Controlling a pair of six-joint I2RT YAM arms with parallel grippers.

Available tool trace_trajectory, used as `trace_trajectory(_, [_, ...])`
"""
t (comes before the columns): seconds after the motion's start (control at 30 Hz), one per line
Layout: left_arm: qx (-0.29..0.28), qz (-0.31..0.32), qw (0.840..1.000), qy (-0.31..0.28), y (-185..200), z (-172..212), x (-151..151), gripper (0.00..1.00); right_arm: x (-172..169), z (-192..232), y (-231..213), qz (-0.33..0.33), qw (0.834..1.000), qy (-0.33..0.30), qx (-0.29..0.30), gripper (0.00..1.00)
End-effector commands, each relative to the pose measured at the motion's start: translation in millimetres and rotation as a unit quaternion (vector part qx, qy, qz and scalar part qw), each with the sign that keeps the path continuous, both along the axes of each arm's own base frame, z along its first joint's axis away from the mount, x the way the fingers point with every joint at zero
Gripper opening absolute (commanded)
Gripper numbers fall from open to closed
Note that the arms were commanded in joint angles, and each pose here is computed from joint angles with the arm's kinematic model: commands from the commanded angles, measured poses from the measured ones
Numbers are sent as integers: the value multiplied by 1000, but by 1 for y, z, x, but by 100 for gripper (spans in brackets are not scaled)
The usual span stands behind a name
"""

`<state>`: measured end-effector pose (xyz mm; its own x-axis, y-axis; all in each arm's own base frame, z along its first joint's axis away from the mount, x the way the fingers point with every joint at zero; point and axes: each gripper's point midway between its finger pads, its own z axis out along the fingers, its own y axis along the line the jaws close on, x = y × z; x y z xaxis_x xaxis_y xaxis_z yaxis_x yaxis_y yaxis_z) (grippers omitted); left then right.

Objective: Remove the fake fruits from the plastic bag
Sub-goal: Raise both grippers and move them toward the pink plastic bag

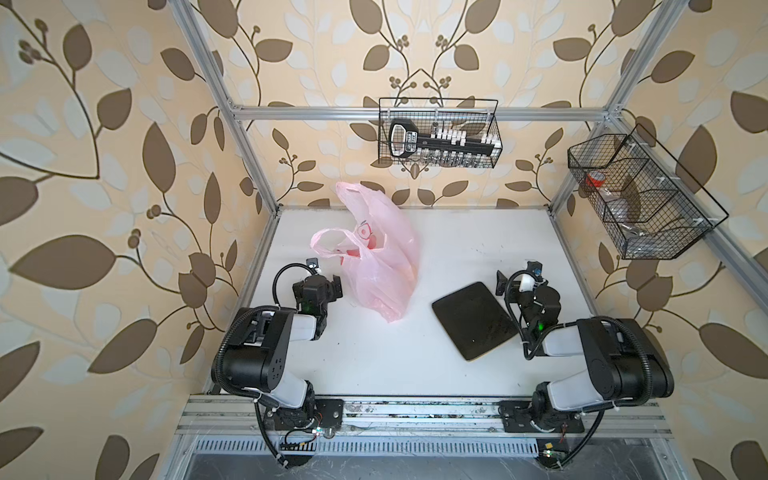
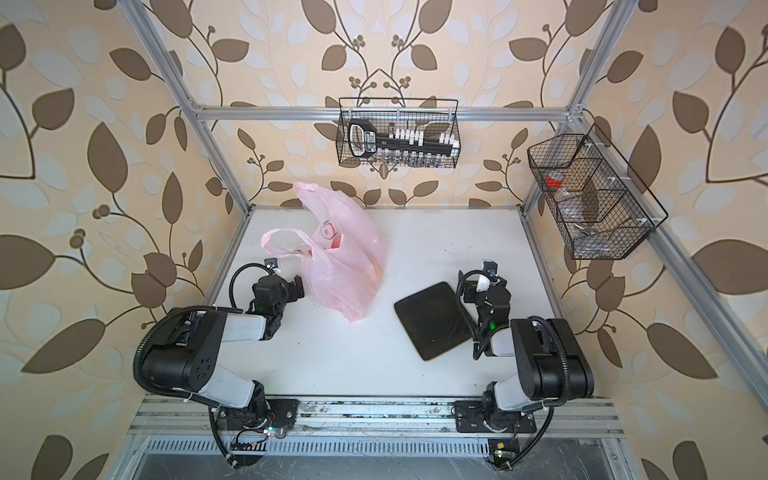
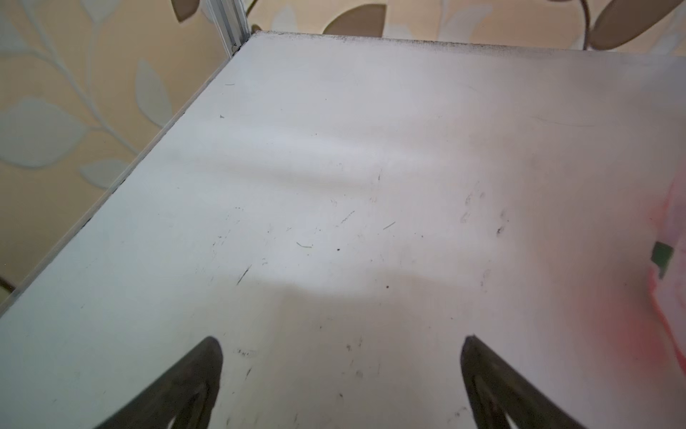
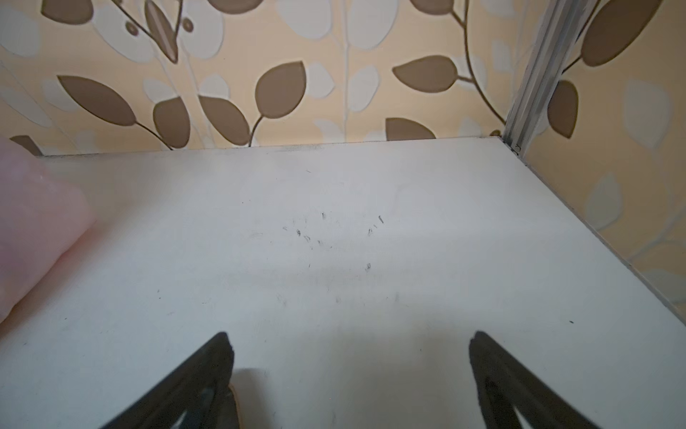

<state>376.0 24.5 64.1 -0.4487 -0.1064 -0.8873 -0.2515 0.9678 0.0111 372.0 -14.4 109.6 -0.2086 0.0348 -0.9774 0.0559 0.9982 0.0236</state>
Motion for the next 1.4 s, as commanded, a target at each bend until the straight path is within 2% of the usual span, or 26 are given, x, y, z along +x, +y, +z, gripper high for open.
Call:
trace_trajectory(0.0, [-2,-3,1000,-26,0,15,3,99,2,5,3,10,1000,-9,-3,100])
trace_trajectory(1.0, [-3,-3,1000,-27,0,15,3,99,2,5,1,11,1000,-9,2,100])
trace_trajectory(1.17, [-2,3,999,-51,1,37,-4,99,2,31,-7,-13,1000,-15,4,99])
trace_trajectory(1.37, [-7,84,996,-21,25,82,-25,99,-6,88,-8,-23,997,-57,44,100])
